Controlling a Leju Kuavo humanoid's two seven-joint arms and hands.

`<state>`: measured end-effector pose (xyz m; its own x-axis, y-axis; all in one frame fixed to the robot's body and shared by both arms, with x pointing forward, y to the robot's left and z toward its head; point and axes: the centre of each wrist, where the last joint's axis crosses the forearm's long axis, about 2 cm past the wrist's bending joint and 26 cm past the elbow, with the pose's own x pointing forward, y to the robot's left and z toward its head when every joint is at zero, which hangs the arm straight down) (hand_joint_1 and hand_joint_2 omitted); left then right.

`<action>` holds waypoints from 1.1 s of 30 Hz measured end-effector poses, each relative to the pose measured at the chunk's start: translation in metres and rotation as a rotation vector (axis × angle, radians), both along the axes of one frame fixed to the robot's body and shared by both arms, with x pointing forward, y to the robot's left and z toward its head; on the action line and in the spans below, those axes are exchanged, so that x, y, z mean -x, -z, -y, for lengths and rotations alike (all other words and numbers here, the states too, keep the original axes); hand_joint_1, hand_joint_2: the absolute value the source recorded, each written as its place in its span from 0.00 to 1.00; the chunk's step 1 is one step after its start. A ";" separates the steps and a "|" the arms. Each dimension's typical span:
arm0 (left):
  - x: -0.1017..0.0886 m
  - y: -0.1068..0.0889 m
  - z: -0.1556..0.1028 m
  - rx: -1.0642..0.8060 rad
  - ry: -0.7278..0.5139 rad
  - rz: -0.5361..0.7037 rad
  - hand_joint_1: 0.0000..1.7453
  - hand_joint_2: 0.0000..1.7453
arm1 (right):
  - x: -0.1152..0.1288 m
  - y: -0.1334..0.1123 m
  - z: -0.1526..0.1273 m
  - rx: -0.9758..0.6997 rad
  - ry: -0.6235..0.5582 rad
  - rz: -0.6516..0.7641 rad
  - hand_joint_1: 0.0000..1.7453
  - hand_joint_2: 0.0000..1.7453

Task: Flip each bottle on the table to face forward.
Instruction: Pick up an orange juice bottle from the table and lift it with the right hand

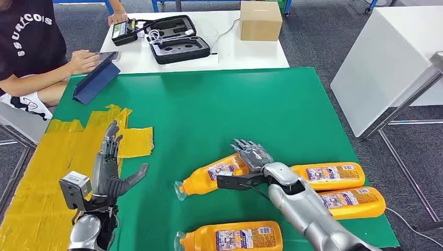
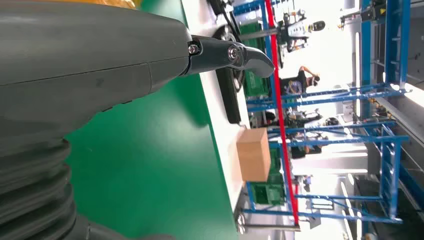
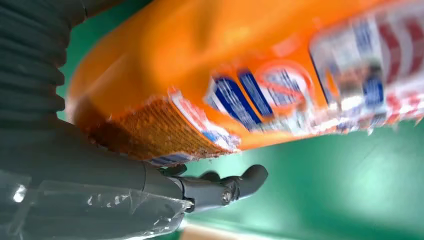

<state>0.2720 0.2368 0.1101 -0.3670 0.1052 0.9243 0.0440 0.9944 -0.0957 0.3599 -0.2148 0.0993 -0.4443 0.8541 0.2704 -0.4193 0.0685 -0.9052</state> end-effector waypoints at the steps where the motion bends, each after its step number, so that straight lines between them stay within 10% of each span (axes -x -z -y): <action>1: -0.001 0.000 0.001 0.002 0.003 0.000 0.00 1.00 | -0.004 -0.001 0.000 0.009 -0.004 -0.007 0.34 1.00; 8: -0.013 0.000 0.010 0.009 0.031 -0.005 0.00 1.00 | -0.034 -0.014 -0.003 0.157 -0.082 -0.059 0.55 1.00; 15: -0.016 0.002 0.014 0.013 0.046 -0.013 0.00 1.00 | -0.043 -0.017 -0.007 0.240 -0.126 -0.071 0.98 1.00; 25: -0.021 0.003 0.018 0.015 0.052 -0.016 0.00 1.00 | -0.042 -0.015 -0.009 0.226 -0.175 0.000 1.00 1.00; 33: -0.015 -0.001 0.024 -0.075 0.056 -0.016 0.00 1.00 | 0.014 0.012 -0.033 -0.409 0.129 0.130 1.00 1.00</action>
<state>0.2867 0.2124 0.1114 -0.3474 0.0551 0.9361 0.0992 0.9948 -0.0218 0.3456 -0.1813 0.0870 -0.3936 0.7392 0.5465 -0.2688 0.4760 -0.8374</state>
